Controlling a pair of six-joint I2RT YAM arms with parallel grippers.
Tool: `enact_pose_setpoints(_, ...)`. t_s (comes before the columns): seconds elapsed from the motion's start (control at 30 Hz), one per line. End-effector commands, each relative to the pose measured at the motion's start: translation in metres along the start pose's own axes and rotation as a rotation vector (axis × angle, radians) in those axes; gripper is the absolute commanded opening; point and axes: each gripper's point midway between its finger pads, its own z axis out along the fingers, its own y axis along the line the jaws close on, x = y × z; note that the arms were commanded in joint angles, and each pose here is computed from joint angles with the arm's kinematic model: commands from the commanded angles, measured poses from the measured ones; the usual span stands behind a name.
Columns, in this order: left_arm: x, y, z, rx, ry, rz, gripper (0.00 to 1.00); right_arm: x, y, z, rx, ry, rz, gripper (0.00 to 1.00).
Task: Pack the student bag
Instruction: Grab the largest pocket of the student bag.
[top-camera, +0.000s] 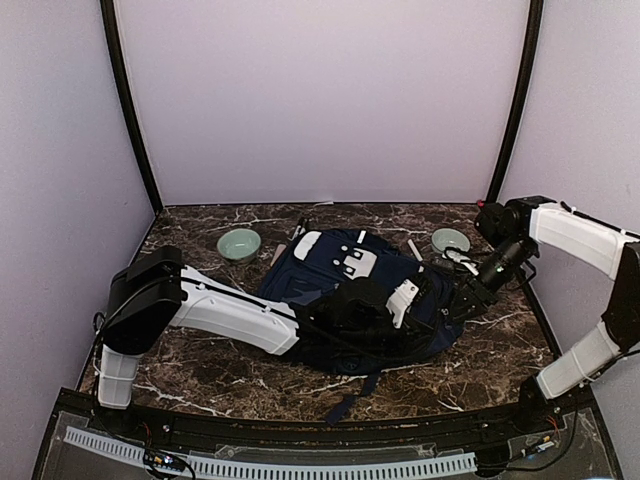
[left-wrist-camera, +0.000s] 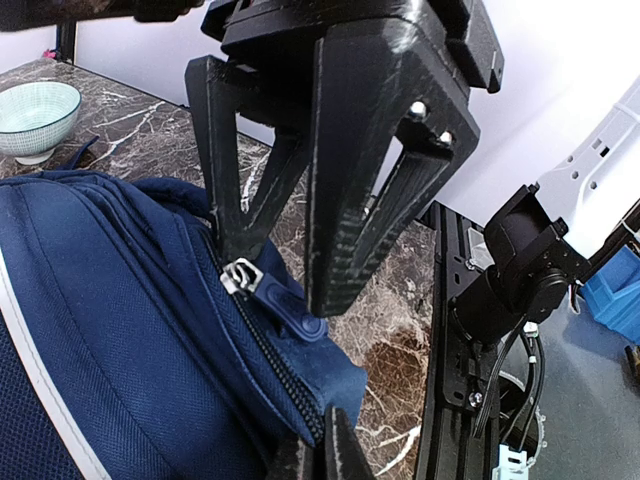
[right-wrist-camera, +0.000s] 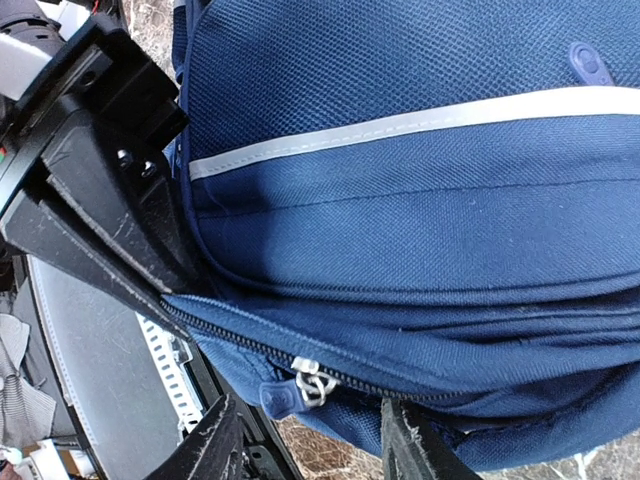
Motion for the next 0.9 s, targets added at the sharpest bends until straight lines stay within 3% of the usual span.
enact_pose_setpoints(0.0,-0.101,-0.020,-0.029,0.019,-0.264,0.038,0.00,0.007,0.005,0.013,-0.061,0.040,0.057,0.47)
enact_pose_setpoints(0.3,-0.109,-0.019,-0.020,0.005,-0.274,0.053,0.00,0.003,0.004,0.024,-0.069,0.067,0.052,0.46)
enact_pose_setpoints(0.57,-0.109,-0.019,-0.013,0.002,-0.255,0.067,0.00,0.009,0.001,0.024,-0.048,0.099,0.067,0.17)
enact_pose_setpoints(0.87,-0.076,-0.029,-0.025,0.080,-0.157,0.130,0.00,0.039,-0.019,0.013,0.076,0.184,0.090,0.00)
